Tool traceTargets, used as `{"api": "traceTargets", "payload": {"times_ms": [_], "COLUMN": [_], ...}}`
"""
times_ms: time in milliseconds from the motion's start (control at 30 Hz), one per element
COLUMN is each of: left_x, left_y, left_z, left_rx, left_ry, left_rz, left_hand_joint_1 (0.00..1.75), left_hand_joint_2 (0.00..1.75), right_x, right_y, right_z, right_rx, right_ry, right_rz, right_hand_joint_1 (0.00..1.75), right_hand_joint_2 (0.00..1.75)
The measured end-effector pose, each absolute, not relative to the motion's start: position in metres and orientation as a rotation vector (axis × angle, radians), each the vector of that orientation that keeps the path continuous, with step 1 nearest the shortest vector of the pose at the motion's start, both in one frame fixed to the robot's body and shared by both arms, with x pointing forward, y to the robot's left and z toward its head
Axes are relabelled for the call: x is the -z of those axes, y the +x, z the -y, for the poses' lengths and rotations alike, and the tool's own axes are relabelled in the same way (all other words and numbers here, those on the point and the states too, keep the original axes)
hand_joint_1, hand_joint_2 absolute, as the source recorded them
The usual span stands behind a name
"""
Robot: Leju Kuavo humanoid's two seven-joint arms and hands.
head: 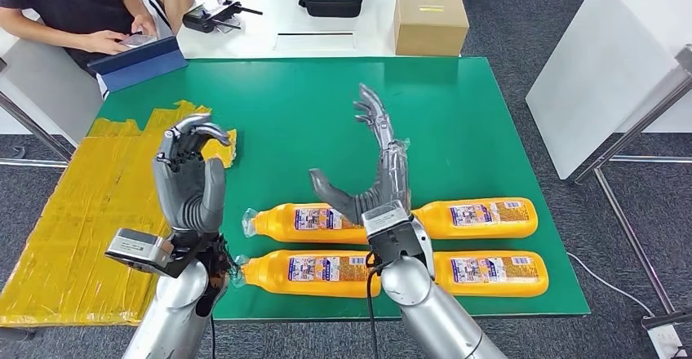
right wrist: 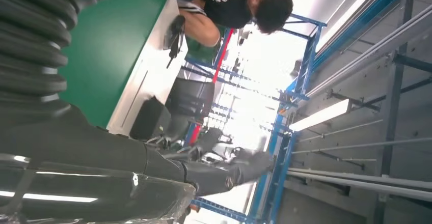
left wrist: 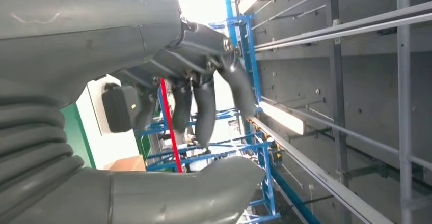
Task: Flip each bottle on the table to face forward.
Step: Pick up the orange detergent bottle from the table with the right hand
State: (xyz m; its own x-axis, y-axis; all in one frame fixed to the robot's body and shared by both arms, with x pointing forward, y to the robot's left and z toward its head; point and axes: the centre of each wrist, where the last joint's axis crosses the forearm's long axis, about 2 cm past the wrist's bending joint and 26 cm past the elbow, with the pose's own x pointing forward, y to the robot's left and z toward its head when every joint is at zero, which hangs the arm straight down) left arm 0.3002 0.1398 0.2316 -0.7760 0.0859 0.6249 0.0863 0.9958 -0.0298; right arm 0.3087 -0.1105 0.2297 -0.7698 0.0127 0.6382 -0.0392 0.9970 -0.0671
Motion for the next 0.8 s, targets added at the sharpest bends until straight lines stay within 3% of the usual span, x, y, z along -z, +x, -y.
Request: {"api": "traceTargets", "payload": {"times_ms": [167, 200, 300, 333, 800], "left_x": [-0.234, -0.234, -0.235, -0.236, -0.223], "left_y": [0.301, 0.301, 0.301, 0.301, 0.304], "left_z": [-0.14, -0.141, -0.144, -0.146, -0.19], "left_rx": [-0.002, -0.004, -0.018, -0.026, -0.094], "left_ry": [-0.104, -0.096, -0.041, -0.013, 0.199], "left_rz": [2.466, 2.468, 2.481, 2.488, 2.437], "left_hand_joint_1": [0.0, 0.0, 0.0, 0.0, 0.0], "left_hand_joint_2": [0.0, 0.0, 1.31, 1.75, 1.75], "right_x": [-0.234, -0.235, -0.238, -0.239, -0.235], "right_y": [0.311, 0.311, 0.312, 0.313, 0.313], "right_z": [0.11, 0.11, 0.112, 0.113, 0.171], "right_rx": [-0.109, -0.115, -0.17, -0.205, -0.812], "right_ry": [-0.011, -0.028, -0.127, -0.172, -0.699], "right_rz": [2.454, 2.453, 2.441, 2.433, 2.148], "right_hand_joint_1": [0.0, 0.0, 0.0, 0.0, 0.0], "right_hand_joint_2": [1.75, 1.31, 0.0, 0.0, 0.0]}}
